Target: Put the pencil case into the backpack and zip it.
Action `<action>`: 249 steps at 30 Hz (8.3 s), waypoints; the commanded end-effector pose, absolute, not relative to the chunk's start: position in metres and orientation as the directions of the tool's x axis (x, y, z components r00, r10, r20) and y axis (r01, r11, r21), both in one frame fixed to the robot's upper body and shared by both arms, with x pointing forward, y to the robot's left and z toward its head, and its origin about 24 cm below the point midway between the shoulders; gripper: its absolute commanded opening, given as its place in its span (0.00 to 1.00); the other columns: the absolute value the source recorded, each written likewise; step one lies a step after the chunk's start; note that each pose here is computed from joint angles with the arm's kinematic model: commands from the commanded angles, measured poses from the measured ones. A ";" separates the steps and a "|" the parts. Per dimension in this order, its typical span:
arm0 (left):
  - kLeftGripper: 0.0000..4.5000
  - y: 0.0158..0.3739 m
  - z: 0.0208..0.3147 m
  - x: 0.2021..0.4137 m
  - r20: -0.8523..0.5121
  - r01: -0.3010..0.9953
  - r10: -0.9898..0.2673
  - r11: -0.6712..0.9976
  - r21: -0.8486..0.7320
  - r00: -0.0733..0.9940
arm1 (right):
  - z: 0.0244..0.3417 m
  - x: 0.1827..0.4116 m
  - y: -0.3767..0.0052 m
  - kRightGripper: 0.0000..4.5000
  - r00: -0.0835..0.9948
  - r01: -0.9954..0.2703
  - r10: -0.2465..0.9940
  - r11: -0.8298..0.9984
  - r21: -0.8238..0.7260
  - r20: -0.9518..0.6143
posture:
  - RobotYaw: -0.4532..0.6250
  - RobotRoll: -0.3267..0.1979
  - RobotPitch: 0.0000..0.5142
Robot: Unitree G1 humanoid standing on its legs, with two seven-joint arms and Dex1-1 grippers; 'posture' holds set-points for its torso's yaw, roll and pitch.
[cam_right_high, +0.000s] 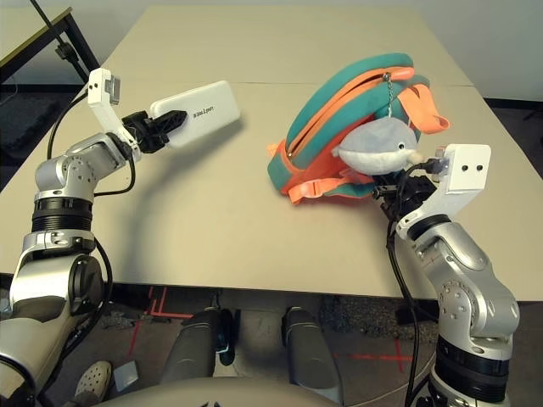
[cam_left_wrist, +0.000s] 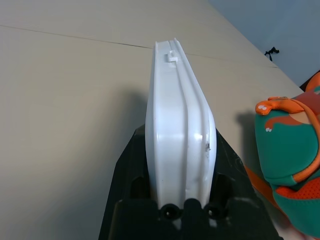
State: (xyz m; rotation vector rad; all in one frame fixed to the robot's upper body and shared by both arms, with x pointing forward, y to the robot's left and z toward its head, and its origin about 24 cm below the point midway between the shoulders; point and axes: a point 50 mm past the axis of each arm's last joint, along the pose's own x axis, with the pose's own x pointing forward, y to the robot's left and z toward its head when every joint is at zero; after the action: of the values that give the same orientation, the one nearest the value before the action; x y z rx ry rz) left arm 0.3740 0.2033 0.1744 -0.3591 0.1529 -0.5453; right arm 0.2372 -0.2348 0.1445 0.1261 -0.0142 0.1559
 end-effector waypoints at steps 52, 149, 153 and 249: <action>0.27 0.210 0.294 0.337 0.170 0.767 -0.750 0.637 -0.075 0.639 | 0.139 0.305 -0.166 0.12 0.954 -0.299 0.291 0.918 0.262 0.069 | 0.27 0.62 0.24; 0.42 0.137 0.238 0.327 -0.128 0.846 -0.852 0.521 -0.115 0.508 | 0.129 0.318 -0.162 0.12 0.945 -0.328 0.325 0.928 0.175 0.048 | 0.27 0.62 0.20; 0.07 0.134 0.238 0.328 -0.129 0.846 -0.854 0.519 -0.124 0.505 | 0.129 0.318 -0.162 0.12 0.945 -0.327 0.323 0.929 0.175 0.049 | 0.27 0.62 0.19; 0.62 0.036 0.226 0.344 -0.242 0.944 -0.927 0.232 0.233 0.287 | 0.124 0.315 -0.153 0.12 0.950 -0.311 0.306 0.931 0.192 0.059 | 0.21 0.62 0.17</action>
State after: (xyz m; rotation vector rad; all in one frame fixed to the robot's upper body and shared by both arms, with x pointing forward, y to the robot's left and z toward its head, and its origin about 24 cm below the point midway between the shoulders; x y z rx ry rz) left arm 0.3453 0.0398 0.2398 0.3515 -0.0126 -1.2659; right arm 0.3152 -0.1571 0.1258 0.2064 -0.0361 0.3051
